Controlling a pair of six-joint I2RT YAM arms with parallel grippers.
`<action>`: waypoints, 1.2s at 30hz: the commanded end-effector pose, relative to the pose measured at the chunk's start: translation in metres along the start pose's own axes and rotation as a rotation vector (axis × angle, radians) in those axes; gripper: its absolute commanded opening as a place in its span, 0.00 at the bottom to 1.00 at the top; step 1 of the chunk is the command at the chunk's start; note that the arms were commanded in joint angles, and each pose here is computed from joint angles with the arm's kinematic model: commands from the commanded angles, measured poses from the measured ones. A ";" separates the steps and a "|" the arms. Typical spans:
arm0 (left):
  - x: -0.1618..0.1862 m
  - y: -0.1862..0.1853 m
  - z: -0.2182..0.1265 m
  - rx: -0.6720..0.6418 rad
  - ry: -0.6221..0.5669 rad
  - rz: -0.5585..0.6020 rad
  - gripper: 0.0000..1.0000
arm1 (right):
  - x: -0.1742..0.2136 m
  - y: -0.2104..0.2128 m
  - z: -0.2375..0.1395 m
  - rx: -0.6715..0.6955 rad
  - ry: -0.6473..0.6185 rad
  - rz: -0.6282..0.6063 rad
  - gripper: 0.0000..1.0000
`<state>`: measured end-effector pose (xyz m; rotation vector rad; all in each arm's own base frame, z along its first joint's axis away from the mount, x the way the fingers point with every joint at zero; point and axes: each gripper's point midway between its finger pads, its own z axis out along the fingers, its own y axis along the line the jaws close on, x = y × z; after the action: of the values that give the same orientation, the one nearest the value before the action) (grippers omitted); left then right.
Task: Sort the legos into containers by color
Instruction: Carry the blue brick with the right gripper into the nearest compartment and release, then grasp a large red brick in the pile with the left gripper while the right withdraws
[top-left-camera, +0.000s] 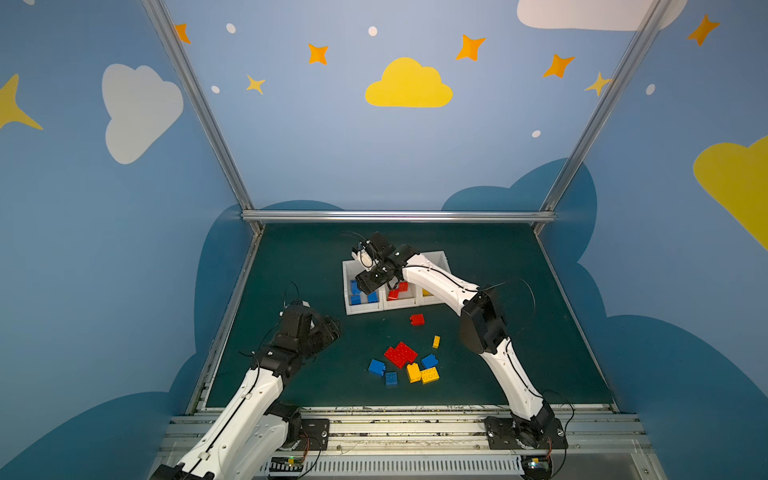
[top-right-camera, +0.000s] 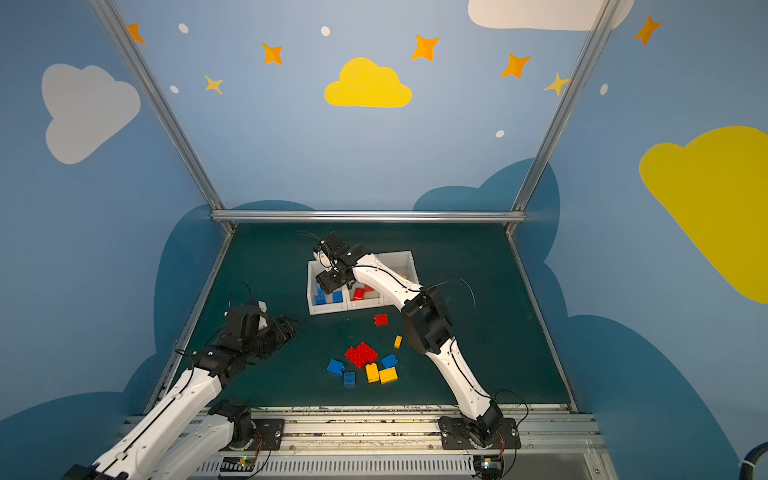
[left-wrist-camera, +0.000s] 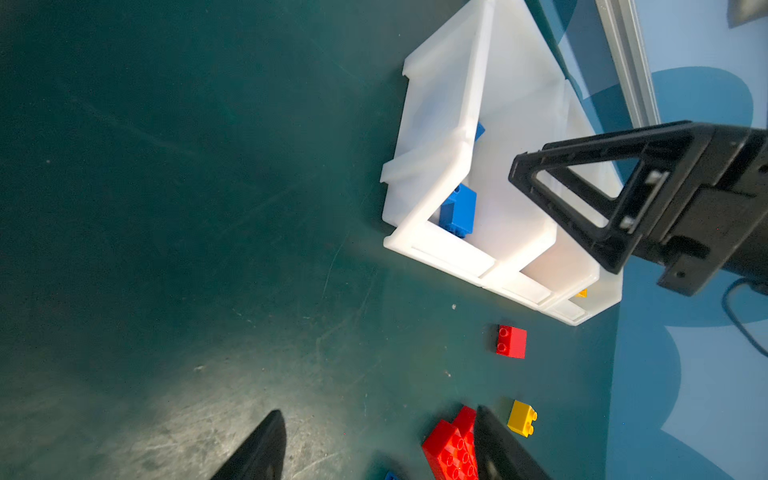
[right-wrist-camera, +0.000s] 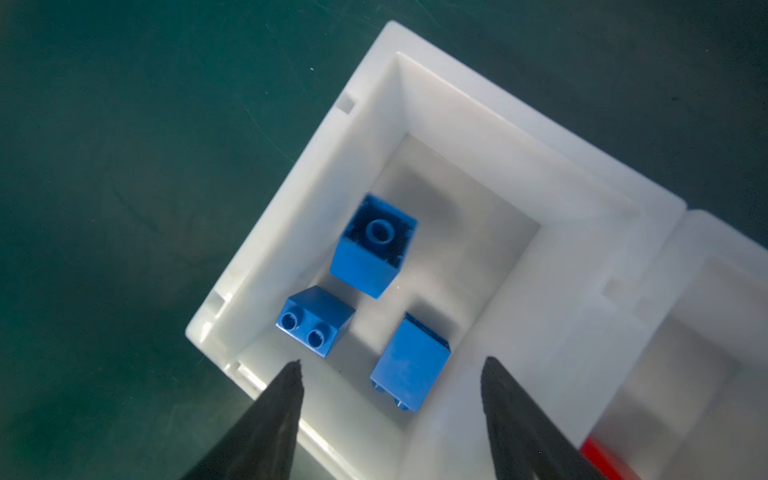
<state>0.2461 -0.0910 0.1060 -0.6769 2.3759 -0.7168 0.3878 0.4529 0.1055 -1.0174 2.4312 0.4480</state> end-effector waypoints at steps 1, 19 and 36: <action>0.003 0.002 0.001 -0.004 0.015 -0.006 0.72 | -0.033 0.002 -0.039 -0.004 -0.119 0.002 0.70; 0.003 -0.001 -0.001 -0.001 0.025 0.024 0.72 | -0.024 0.007 -0.117 -0.002 -0.173 0.037 0.71; 0.030 -0.041 0.020 -0.025 0.156 0.314 0.72 | 0.139 -0.087 -0.166 0.246 -0.018 0.489 0.72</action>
<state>0.2463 -0.1383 0.1032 -0.3566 2.5406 -0.6789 0.3177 0.2618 0.1604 -0.4918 2.6113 0.3090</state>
